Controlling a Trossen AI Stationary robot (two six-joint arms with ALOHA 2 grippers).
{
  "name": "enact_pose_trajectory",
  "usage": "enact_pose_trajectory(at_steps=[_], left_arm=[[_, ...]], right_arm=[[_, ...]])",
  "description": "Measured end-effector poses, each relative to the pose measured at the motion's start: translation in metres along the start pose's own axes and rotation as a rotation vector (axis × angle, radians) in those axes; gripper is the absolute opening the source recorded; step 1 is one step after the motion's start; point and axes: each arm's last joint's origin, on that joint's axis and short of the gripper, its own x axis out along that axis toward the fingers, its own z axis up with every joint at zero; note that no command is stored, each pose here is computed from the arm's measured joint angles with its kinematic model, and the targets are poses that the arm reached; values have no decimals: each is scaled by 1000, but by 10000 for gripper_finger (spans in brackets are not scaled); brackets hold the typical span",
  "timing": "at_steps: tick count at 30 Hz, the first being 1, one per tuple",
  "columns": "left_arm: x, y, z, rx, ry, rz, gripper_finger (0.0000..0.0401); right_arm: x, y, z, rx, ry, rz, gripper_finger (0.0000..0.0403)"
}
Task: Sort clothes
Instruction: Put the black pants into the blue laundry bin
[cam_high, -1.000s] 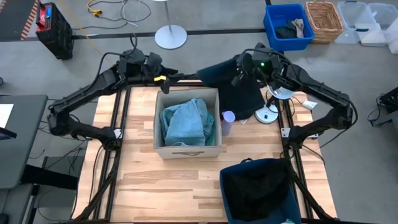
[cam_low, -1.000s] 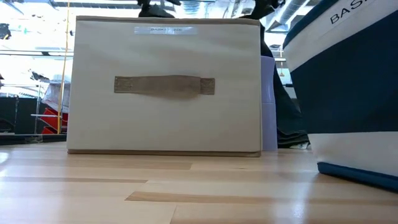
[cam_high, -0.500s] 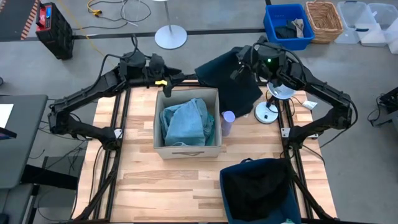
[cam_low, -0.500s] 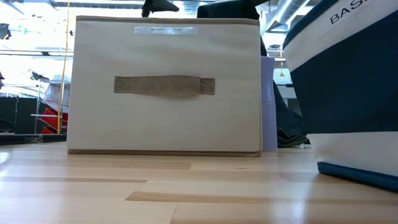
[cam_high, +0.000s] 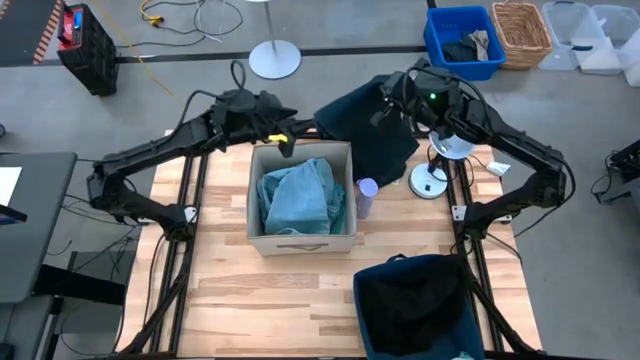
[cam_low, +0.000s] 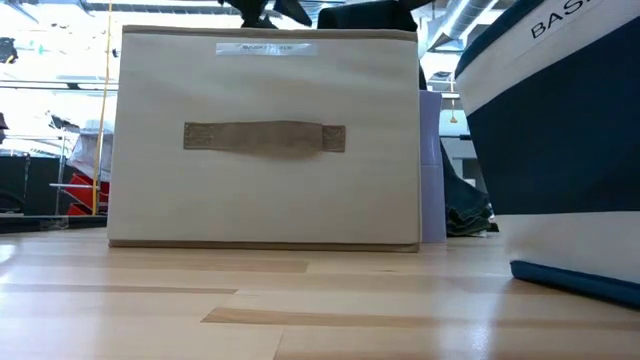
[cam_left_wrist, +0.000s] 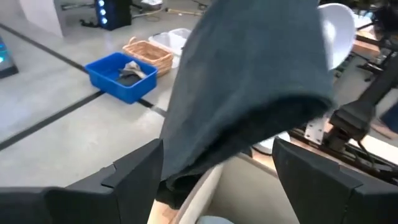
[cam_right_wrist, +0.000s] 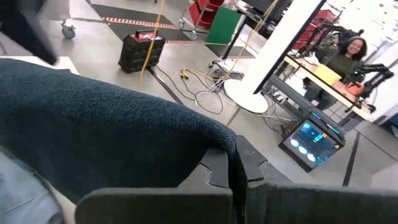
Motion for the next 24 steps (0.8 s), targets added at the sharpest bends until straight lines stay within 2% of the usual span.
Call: enact_pose_trajectory(at_steps=[4,11,19,24], left_arm=[[4,-3,-1,6,0,-4,297],[3,-14,2,43,-36,-154,297],[6,-26,3,11,-74,-189,297],[18,-30,-6,16,-27,-178,297]], right_arm=[[0,1,-3,-19,28,14,0],[-1,4,-4,-27,42,27,0],[-1,2,-4,-46,38,21,0],[-1,4,-3,-85,35,27,0]])
